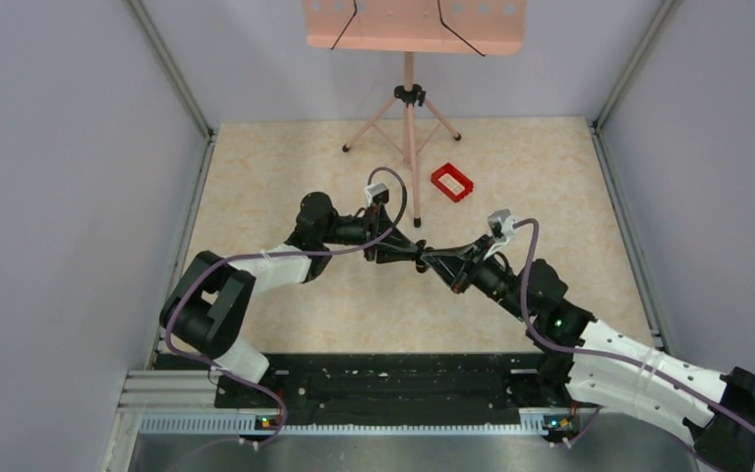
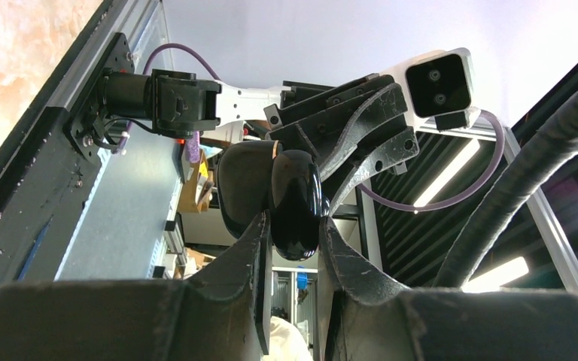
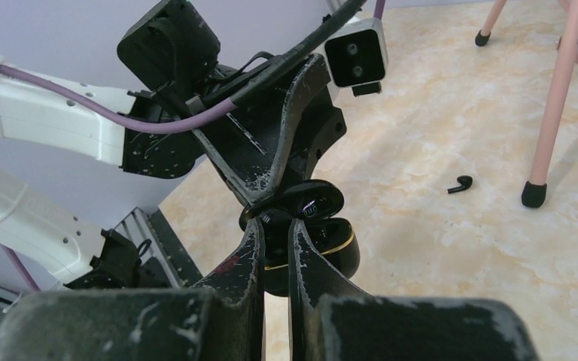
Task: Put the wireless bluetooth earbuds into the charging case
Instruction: Insert the left earbud into the left side groove of the charging case.
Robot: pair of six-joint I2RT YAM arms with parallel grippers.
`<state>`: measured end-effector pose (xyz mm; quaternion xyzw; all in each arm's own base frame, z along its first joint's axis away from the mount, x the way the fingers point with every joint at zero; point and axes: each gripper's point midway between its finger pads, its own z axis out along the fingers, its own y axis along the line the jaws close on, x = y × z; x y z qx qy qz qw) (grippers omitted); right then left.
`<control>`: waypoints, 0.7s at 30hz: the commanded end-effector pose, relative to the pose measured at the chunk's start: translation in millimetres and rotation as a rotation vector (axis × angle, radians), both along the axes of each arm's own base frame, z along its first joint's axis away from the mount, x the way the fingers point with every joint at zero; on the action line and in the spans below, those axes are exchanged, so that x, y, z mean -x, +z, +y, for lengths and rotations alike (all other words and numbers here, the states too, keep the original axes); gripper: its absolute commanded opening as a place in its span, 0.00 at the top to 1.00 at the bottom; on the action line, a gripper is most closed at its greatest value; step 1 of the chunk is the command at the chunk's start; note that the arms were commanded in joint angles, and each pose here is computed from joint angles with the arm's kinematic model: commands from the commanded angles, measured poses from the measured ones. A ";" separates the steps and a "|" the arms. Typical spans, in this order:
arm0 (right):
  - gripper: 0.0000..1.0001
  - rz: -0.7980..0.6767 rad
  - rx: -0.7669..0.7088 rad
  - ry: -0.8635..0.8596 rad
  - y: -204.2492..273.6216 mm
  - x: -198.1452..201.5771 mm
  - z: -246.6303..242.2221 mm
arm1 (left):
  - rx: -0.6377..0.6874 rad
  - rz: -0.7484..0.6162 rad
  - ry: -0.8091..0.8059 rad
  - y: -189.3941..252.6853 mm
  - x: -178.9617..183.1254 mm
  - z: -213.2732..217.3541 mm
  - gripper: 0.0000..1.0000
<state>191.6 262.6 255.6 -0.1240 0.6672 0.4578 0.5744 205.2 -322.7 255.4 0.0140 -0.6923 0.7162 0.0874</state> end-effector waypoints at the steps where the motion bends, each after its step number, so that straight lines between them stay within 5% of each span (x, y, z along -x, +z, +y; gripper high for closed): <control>1: 1.00 0.033 0.091 0.136 -12.8 19.9 15.7 | 0.053 -0.083 0.045 15.2 -10.3 -1.9 1.00; 21: 1.00 0.061 0.202 0.167 -27.1 29.5 17.8 | 0.049 -0.081 0.064 14.4 -19.9 1.5 1.00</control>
